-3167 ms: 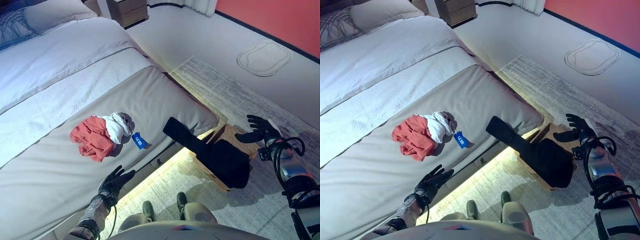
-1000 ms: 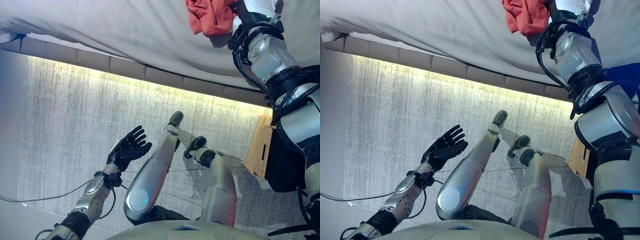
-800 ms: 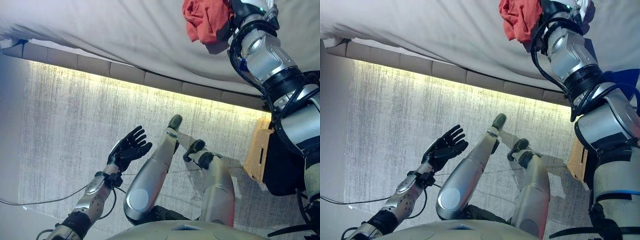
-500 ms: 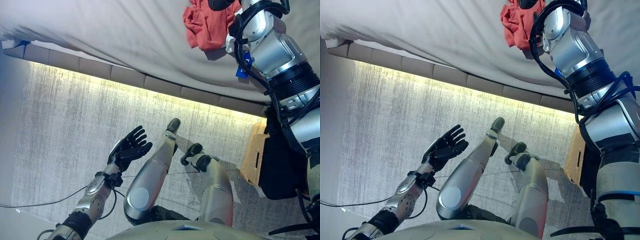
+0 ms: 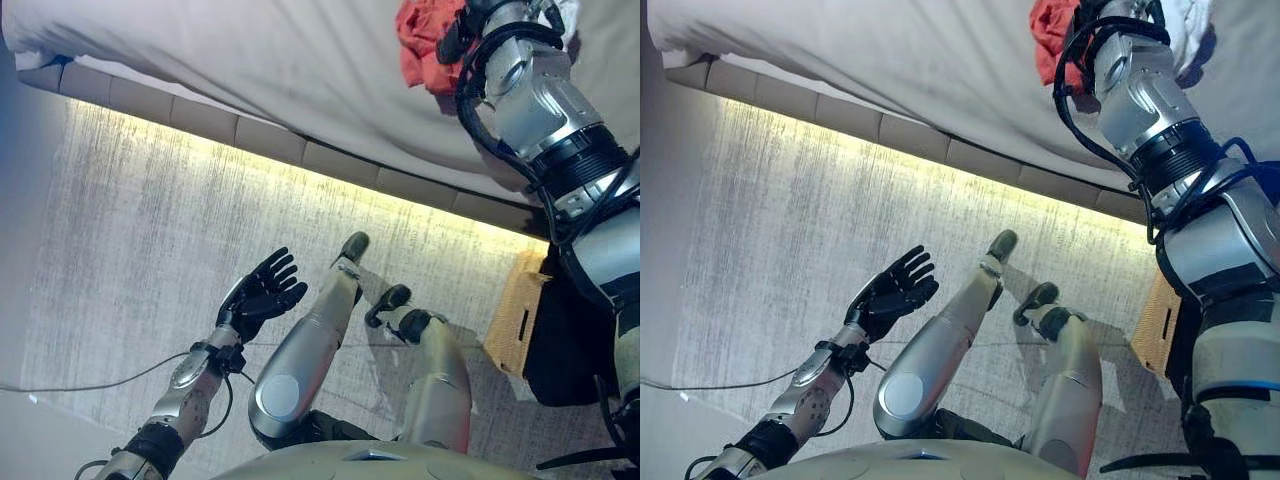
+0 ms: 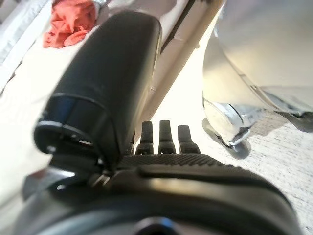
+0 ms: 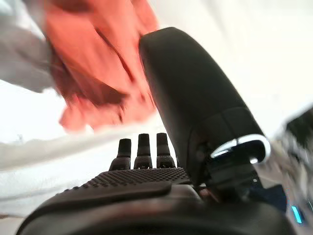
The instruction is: Pick up the clothes from the bed and place them into the basket
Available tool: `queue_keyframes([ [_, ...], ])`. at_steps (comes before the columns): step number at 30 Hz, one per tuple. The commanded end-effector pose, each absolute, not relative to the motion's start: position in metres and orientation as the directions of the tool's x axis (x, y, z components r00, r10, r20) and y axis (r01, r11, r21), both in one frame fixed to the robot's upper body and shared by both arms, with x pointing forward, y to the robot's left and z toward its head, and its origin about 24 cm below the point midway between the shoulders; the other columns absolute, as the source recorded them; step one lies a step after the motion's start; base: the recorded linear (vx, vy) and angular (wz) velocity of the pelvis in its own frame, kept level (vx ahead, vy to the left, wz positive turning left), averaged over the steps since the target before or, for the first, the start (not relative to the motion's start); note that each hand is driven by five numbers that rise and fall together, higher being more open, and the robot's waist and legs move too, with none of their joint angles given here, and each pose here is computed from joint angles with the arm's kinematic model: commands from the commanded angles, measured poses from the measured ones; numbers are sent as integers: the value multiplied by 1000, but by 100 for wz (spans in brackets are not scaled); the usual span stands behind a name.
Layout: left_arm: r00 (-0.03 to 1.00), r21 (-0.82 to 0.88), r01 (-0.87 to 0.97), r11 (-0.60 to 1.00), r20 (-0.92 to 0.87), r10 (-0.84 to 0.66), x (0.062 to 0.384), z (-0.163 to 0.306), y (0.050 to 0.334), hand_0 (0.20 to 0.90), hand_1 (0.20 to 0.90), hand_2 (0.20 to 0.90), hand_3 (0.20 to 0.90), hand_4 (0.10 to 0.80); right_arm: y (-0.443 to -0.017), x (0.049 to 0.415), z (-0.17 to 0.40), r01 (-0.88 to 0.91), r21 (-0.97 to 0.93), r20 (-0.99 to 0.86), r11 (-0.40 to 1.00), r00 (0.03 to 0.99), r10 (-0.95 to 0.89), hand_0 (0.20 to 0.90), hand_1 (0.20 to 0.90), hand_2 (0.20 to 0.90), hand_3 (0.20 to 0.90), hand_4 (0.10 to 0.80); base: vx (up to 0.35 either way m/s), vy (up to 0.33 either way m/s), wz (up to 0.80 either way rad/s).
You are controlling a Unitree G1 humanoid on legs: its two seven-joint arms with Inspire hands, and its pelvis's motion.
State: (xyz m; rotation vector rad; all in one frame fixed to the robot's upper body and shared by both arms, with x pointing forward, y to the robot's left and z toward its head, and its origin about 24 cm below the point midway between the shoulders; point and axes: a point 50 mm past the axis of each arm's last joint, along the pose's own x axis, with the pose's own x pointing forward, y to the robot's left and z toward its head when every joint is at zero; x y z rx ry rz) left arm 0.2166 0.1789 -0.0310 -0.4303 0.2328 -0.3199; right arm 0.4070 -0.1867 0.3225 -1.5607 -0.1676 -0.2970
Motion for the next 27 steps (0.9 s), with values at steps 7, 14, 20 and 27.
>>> queue_keyframes([
  [7, 923, -466, 354, 811, 34, -383, 211, 3, 179, 900, 900, 900, 900, 800, -233, 393, 387, 264, -912, 366, -315, 869, -332, 900, 900, 900, 900, 800, -31, 8, 12],
  [14, 922, -481, 352, 803, 31, -385, 210, 7, 181, 900, 900, 900, 900, 800, -258, 388, 387, 257, -926, 358, -276, 829, -430, 589, 589, 589, 538, 438, -19, -5, 6],
  [20, 920, -471, 350, 809, 13, -391, 209, 7, 182, 900, 900, 900, 900, 800, -259, 386, 394, 379, -914, 404, -143, 820, -407, 300, 300, 300, 200, 100, -4, -17, -1],
  [27, 929, -477, 309, 823, -32, -368, 212, 0, 184, 900, 900, 900, 900, 800, -251, 391, 388, 453, -840, 346, 300, 872, -347, 300, 300, 300, 200, 100, 14, 8, -11],
])
